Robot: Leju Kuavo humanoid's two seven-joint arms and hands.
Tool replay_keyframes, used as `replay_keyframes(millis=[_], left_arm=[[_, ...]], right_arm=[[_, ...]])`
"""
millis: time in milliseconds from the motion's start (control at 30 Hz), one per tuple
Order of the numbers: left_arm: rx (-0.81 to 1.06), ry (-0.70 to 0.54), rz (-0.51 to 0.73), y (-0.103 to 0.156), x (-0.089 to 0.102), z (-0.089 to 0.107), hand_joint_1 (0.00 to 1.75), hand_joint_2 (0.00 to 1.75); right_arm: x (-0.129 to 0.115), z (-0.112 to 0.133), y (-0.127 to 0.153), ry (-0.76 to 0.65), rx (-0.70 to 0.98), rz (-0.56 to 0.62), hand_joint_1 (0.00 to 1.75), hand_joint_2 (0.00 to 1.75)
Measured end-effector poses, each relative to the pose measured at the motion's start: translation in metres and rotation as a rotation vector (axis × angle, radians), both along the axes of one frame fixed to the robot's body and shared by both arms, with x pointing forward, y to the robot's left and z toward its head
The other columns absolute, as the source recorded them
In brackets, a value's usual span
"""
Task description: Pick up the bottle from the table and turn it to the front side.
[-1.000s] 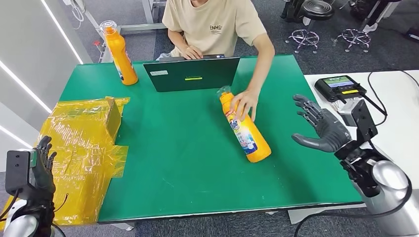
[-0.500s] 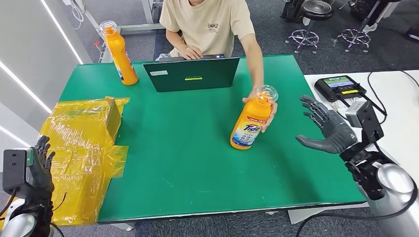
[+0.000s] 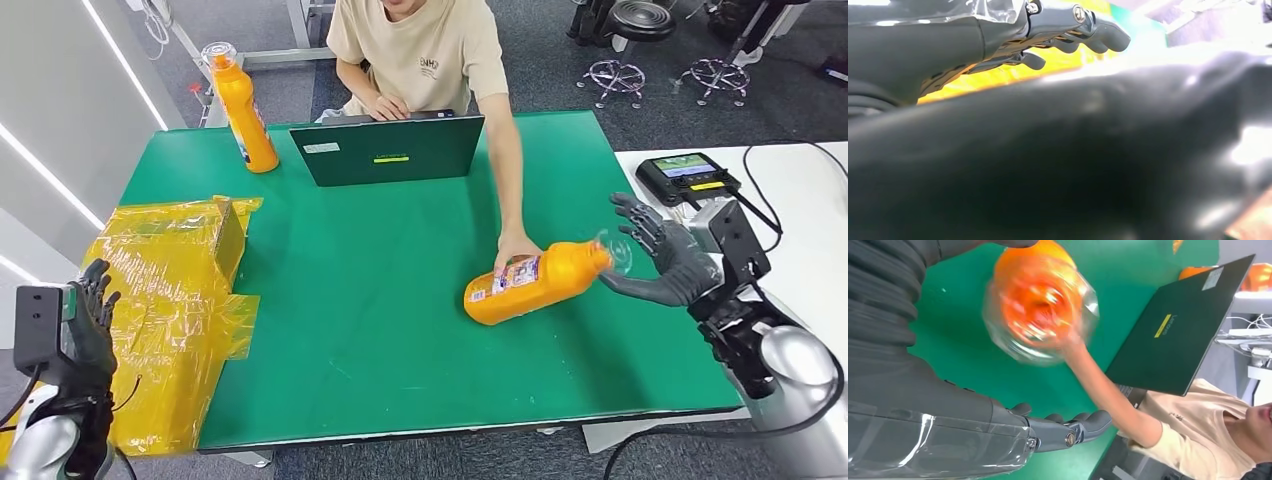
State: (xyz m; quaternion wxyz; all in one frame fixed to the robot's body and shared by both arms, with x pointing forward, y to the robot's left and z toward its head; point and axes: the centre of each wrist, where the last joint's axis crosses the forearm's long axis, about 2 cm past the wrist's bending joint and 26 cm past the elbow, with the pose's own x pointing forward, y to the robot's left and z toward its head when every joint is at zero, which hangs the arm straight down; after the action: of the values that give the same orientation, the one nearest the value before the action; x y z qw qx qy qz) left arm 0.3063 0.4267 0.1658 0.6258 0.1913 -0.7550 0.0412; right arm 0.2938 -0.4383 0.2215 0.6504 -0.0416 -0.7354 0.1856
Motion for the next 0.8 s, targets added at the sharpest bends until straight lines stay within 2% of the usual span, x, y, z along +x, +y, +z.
replay_keyframes(millis=[200, 400, 433, 467, 533, 567, 600, 800], left_arm=[[-0.007, -0.005, -0.045, -0.017, 0.012, 0.002, 0.0, 0.0], [-0.028, -0.011, -0.083, -0.032, 0.019, 0.003, 0.0, 0.0], [-0.034, -0.012, -0.088, -0.033, 0.02, 0.004, 0.0, 0.0], [-0.038, -0.013, -0.092, -0.035, 0.02, 0.004, 0.0, 0.0], [-0.046, -0.013, -0.1, -0.038, 0.021, 0.003, 0.0, 0.0], [-0.049, -0.012, -0.106, -0.039, 0.021, 0.003, 0.0, 0.0], [-0.051, -0.013, -0.111, -0.041, 0.021, 0.003, 0.0, 0.0], [-0.059, -0.023, -0.146, -0.05, 0.026, 0.004, 0.0, 0.0]], right_arm=[[0.041, 0.007, 0.008, 0.033, 0.005, 0.019, 0.0, 1.75], [0.084, 0.002, 0.029, 0.109, 0.051, 0.065, 0.0, 1.75], [0.09, 0.001, 0.033, 0.121, 0.056, 0.072, 0.24, 1.75], [0.095, -0.001, 0.037, 0.133, 0.062, 0.08, 0.6, 1.75], [0.104, -0.004, 0.044, 0.156, 0.076, 0.091, 1.47, 1.75], [0.108, -0.005, 0.048, 0.166, 0.086, 0.097, 1.66, 1.75], [0.112, -0.006, 0.051, 0.173, 0.096, 0.103, 1.74, 1.75], [0.127, -0.012, 0.073, 0.214, 0.144, 0.147, 1.75, 1.75]])
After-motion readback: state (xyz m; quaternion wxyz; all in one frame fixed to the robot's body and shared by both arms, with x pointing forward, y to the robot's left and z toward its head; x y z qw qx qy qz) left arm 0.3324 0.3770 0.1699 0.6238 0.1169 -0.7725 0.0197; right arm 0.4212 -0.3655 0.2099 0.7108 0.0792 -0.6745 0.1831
